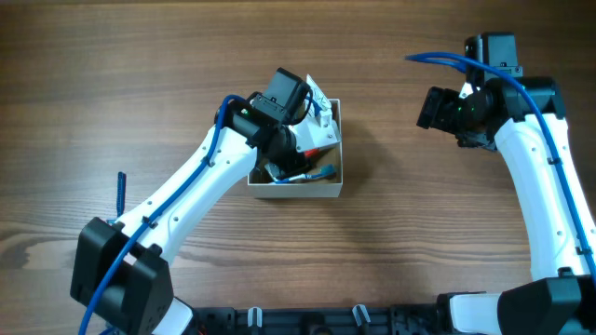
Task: Pack container
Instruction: 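Return the left gripper to the blue razor and grasp it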
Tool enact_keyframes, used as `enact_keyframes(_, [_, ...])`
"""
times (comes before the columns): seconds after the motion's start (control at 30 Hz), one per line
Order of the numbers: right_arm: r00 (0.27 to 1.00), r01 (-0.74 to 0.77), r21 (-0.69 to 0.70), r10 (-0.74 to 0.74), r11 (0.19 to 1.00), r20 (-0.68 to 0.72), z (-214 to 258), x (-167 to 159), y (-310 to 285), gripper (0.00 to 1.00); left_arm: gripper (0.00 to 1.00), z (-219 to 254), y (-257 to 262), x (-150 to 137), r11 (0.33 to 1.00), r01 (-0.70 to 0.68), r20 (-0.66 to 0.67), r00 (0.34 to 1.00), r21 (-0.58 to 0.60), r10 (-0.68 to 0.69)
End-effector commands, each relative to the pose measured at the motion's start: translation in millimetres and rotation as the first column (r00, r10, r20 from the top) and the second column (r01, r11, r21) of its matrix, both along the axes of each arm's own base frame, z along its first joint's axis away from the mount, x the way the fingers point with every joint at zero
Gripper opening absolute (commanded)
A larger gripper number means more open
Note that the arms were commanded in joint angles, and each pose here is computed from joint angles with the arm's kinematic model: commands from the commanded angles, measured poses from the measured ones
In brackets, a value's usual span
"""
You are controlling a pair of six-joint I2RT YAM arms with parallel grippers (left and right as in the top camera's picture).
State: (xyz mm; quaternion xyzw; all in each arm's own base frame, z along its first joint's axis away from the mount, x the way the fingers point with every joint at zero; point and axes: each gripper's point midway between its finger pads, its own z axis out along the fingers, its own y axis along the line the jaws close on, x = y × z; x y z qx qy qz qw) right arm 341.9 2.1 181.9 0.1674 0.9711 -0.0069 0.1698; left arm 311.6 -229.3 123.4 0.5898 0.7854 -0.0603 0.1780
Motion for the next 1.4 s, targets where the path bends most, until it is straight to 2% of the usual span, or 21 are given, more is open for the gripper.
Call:
enact_keyframes(0.0, [1.0,-0.006,0.008,0.006,1.0,-0.004,-1.1,0.9,2.8,0.94,0.76,22.3,14.2,7.5,0.982,-0.187,0.05,0.981,-0.001,0.187])
enact_keyframes(0.07, [1.0,-0.006,0.008,0.006,1.0,-0.004,-1.1,1.0,2.8,0.94,0.8,45.3,33.8,14.5,0.949,-0.316,0.126,0.941,-0.003,0.314])
enact_keyframes(0.13, [1.0,-0.007,0.008,0.007,1.0,-0.004,-1.1,1.0,2.7,0.94,0.98,82.2,71.4,19.0,0.864,-0.5,0.215,0.839,-0.055,0.499])
enact_keyframes(0.23, [1.0,-0.009,0.008,0.009,1.0,-0.005,-1.8,0.9,2.8,0.94,1.0,118.3,136.8,17.5,0.685,-0.711,0.226,0.649,-0.159,0.726])
enact_keyframes(0.27, [1.0,-0.009,0.008,0.009,1.0,-0.006,-2.1,0.7,2.8,0.94,1.0,124.4,160.0,16.8,0.605,-0.774,0.209,0.57,-0.188,0.795])
enact_keyframes(0.3, [1.0,-0.009,0.007,0.009,1.0,-0.007,-2.2,0.4,2.8,0.94,1.0,129.3,194.8,16.3,0.457,-0.86,0.17,0.427,-0.227,0.888])
enact_keyframes(0.33, [1.0,-0.009,0.007,0.009,1.0,-0.007,-2.2,0.3,2.8,0.94,1.0,130.7,232.1,14.6,0.278,-0.926,0.122,0.254,-0.256,0.959])
enact_keyframes(0.4, [1.0,-0.009,0.007,0.009,1.0,-0.008,-2.3,0.2,2.8,0.94,1.0,123.0,281.8,7.9,0.054,-0.964,0.072,0.036,-0.261,0.997])
enact_keyframes(0.43, [1.0,-0.009,0.008,0.009,1.0,-0.008,-2.3,0.2,2.8,0.94,1.0,114.8,304.0,3.1,-0.03,-0.968,0.059,-0.047,-0.25,0.997])
enact_keyframes(0.47, [1.0,-0.009,0.007,0.009,1.0,-0.008,-2.3,0.1,2.8,0.94,1.0,106.1,319.8,-1.0,-0.083,-0.969,0.053,-0.098,-0.234,0.994])
enact_keyframes(0.57, [1.0,-0.009,0.007,0.009,1.0,-0.011,-2.5,-0.5,2.7,0.94,1.0,61.3,355.9,-16.1,-0.208,-0.967,0.024,-0.214,-0.149,0.977])
enact_keyframes(0.63, [1.0,-0.009,0.008,0.009,1.0,-0.012,-2.6,-0.8,2.8,0.94,1.0,26.9,365.6,-25.4,-0.225,-0.971,0.007,-0.226,-0.075,0.974])
enact_keyframes(0.77, [1.0,-0.016,0.004,0.016,1.0,-0.025,-3.6,-3.8,2.5,0.94,1.0,-27.4,372.2,-25.6,-0.186,-0.983,-0.055,-0.185,0.001,0.981])
enact_keyframes(0.9, [1.0,-0.016,0.004,0.016,1.0,-0.025,-3.6,-3.8,2.5,0.94,1.0,-64.6,382.1,-31.3,-0.221,-0.97,-0.094,-0.23,0.103,0.969])
enact_keyframes(0.97, [1.0,-0.016,0.004,0.016,1.0,-0.026,-3.6,-3.9,2.5,0.95,1.0,-83.7,378.2,-31.4,-0.154,-0.975,-0.116,-0.173,0.157,0.978])
enact_keyframes(1.0, [1.0,-0.016,0.004,0.016,1.0,-0.027,-3.7,-4.1,2.5,0.94,0.99,-89.6,376.4,-32.1,-0.138,-0.975,-0.127,-0.161,0.174,0.979])
enact_keyframes(1.23, [0.999,-0.017,0.004,0.017,1.0,-0.027,-3.7,-4.1,2.5,0.94,1.0,-136.7,370.2,-43.9,-0.121,-0.943,-0.171,-0.181,0.31,0.969])
enact_keyframes(1.33, [1.0,-0.016,0.004,0.016,1.0,-0.027,-3.7,-4.1,2.5,0.95,0.99,-143.2,369.2,-44.3,-0.119,-0.939,-0.178,-0.183,0.322,0.967])
enact_keyframes(1.37, [1.0,-0.016,0.004,0.016,1.0,-0.027,-3.6,-4.1,2.4,0.95,0.96,-143.2,369.7,-42.9,-0.12,-0.941,-0.178,-0.182,0.316,0.967])
